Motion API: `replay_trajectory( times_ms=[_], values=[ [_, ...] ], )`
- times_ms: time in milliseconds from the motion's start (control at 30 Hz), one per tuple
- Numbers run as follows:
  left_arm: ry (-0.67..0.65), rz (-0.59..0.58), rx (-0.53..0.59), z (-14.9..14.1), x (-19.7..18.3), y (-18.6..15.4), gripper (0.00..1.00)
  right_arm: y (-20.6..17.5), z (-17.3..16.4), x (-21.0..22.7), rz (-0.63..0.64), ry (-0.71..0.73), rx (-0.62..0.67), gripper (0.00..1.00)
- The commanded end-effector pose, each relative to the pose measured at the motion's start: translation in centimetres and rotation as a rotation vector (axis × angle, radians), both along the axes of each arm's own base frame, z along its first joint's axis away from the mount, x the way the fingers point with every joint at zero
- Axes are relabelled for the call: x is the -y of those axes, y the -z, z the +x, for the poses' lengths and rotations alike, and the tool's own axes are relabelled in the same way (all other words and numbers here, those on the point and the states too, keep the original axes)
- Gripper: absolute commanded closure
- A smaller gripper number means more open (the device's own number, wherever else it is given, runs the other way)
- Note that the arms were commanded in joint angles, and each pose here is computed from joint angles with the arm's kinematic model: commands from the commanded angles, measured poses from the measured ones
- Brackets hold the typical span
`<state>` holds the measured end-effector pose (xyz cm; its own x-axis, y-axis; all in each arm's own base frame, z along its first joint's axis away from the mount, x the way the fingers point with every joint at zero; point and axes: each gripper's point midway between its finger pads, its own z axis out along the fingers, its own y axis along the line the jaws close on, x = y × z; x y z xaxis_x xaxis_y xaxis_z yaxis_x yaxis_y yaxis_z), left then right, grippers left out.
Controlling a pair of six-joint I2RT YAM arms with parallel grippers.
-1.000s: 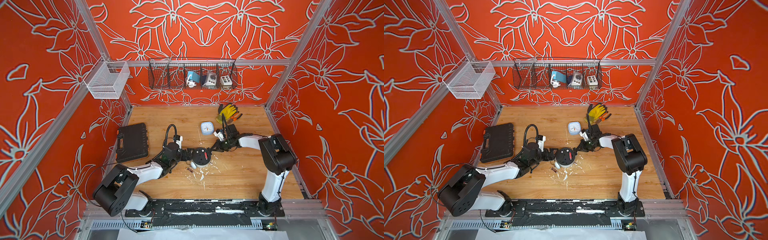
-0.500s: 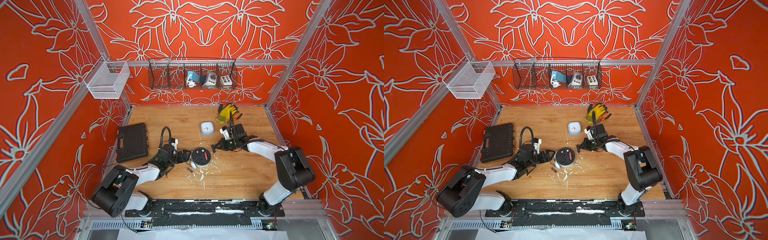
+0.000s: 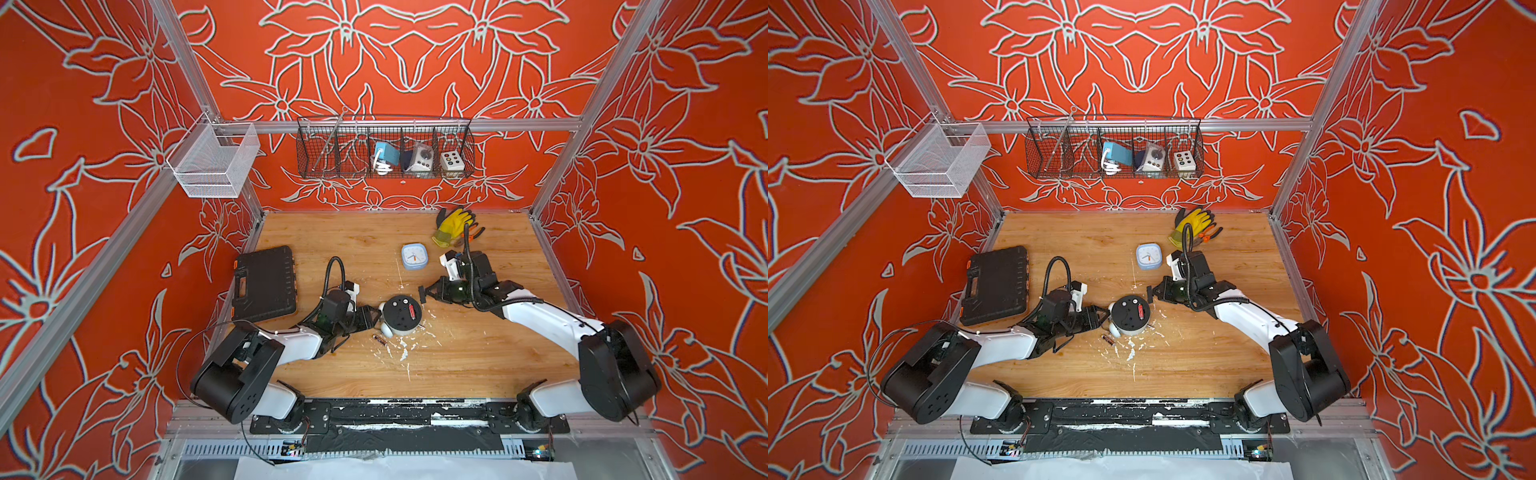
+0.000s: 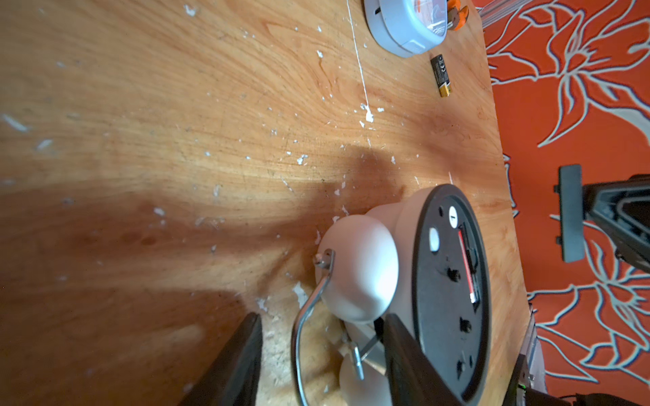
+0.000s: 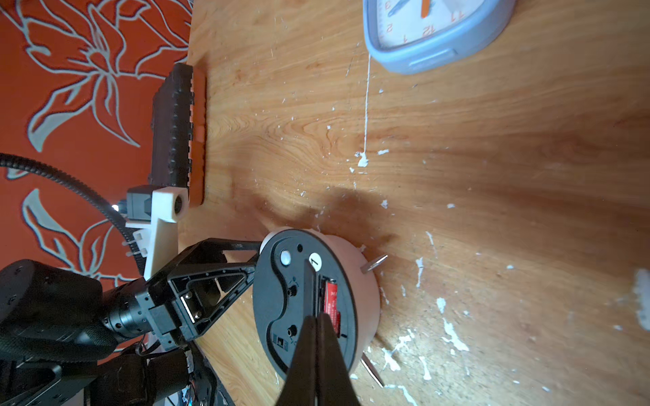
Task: Insert the battery into the alarm
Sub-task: Pick up the cover from the center of the board, then install the cover on the alarm.
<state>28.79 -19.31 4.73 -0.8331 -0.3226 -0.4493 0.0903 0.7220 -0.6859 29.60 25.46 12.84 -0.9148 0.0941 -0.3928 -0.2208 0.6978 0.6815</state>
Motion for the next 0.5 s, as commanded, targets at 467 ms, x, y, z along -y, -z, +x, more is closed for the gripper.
replay_trajectory(
  times_ms=[467],
  values=[
    [0.026, 0.024, 0.005, 0.1, 0.1, 0.1, 0.48, 3.7, -1.4, -2.5, 0.005, -0.067, -0.090, 1.00]
  ],
)
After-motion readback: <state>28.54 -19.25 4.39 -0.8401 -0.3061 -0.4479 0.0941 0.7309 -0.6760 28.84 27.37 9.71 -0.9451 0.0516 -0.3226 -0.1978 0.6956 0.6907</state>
